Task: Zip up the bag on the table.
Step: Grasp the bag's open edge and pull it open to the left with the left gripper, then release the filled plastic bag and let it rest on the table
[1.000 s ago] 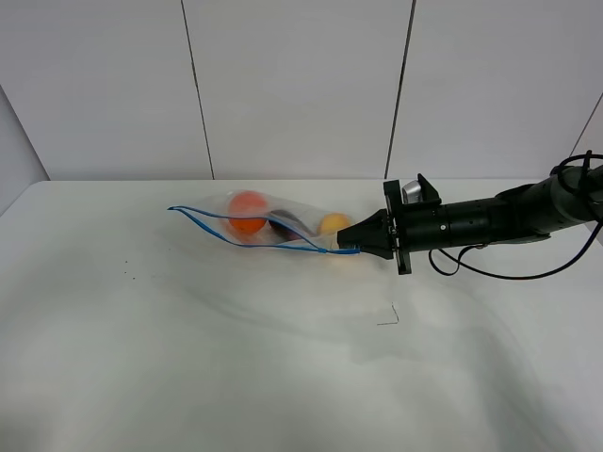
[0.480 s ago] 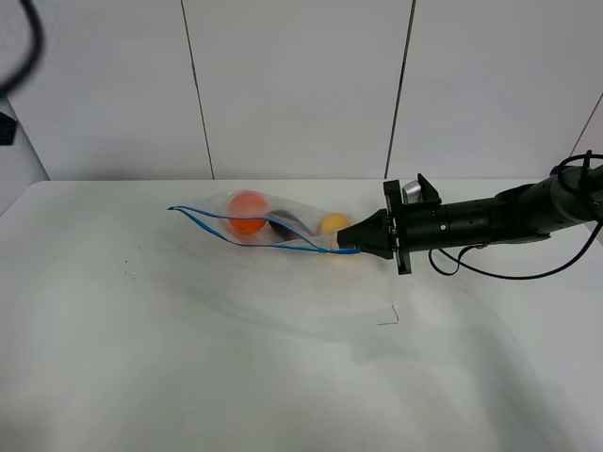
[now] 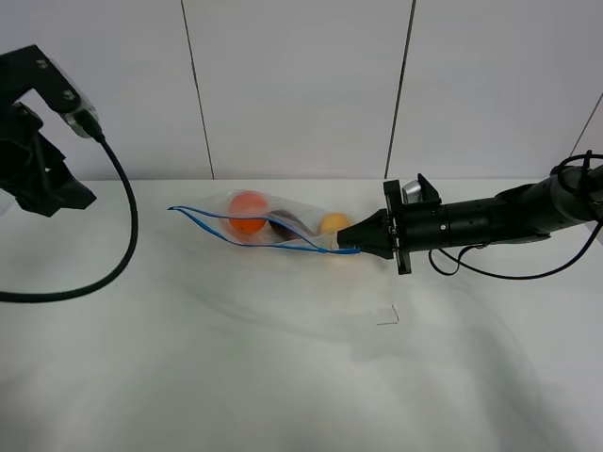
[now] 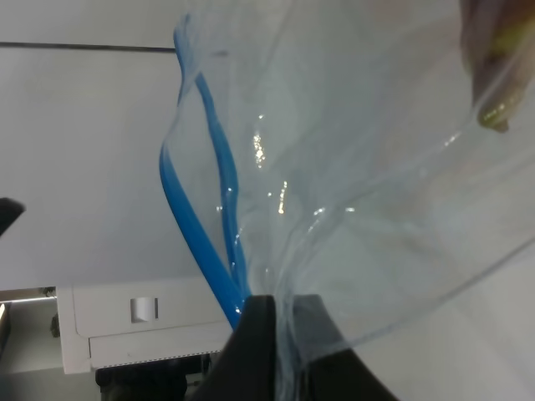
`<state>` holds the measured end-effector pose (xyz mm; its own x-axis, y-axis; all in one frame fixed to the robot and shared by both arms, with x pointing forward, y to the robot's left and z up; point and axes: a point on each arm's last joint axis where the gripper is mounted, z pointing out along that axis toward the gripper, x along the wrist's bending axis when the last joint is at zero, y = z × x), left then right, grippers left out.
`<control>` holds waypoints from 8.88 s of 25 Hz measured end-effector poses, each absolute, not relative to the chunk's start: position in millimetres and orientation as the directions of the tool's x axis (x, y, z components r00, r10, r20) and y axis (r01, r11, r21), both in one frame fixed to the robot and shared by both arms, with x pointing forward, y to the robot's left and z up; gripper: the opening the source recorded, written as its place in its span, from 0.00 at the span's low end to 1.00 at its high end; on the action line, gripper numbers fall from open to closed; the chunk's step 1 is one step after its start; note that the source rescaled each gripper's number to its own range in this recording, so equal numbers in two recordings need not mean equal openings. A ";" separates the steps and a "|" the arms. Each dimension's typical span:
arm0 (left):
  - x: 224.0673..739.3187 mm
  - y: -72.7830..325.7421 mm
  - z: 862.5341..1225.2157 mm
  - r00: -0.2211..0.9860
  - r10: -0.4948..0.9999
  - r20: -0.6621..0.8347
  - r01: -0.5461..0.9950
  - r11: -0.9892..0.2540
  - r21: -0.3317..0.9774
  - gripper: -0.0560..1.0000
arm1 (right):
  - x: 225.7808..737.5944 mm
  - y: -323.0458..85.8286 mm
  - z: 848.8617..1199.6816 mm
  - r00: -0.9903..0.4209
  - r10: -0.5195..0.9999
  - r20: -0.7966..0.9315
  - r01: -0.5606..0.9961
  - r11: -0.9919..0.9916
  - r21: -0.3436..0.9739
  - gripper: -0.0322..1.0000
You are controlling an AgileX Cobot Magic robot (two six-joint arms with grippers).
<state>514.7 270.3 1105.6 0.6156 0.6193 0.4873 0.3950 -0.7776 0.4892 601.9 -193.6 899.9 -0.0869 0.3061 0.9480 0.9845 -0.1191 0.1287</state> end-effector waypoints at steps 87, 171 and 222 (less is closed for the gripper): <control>516.9 43.0 941.0 0.573 0.370 0.731 -0.369 -0.680 0.633 0.33 | 606.1 -193.5 903.1 0.009 0.259 0.966 0.980 -0.194 0.043 0.03; 604.6 236.5 962.0 0.303 0.506 0.807 0.004 -0.848 0.530 0.05 | 609.1 -192.2 907.5 0.014 0.234 0.972 0.975 -0.219 0.038 0.03; 612.2 294.8 1011.8 0.048 0.997 -0.055 0.933 -0.025 0.359 1.00 | 607.9 -193.2 906.3 0.010 0.248 0.969 0.978 -0.203 0.042 0.03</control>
<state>612.2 294.8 1011.8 0.0483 0.9973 -0.0552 0.9331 -0.0253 0.3587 607.9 -193.2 906.3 0.0097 0.2475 0.9688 0.9782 -0.2034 0.0422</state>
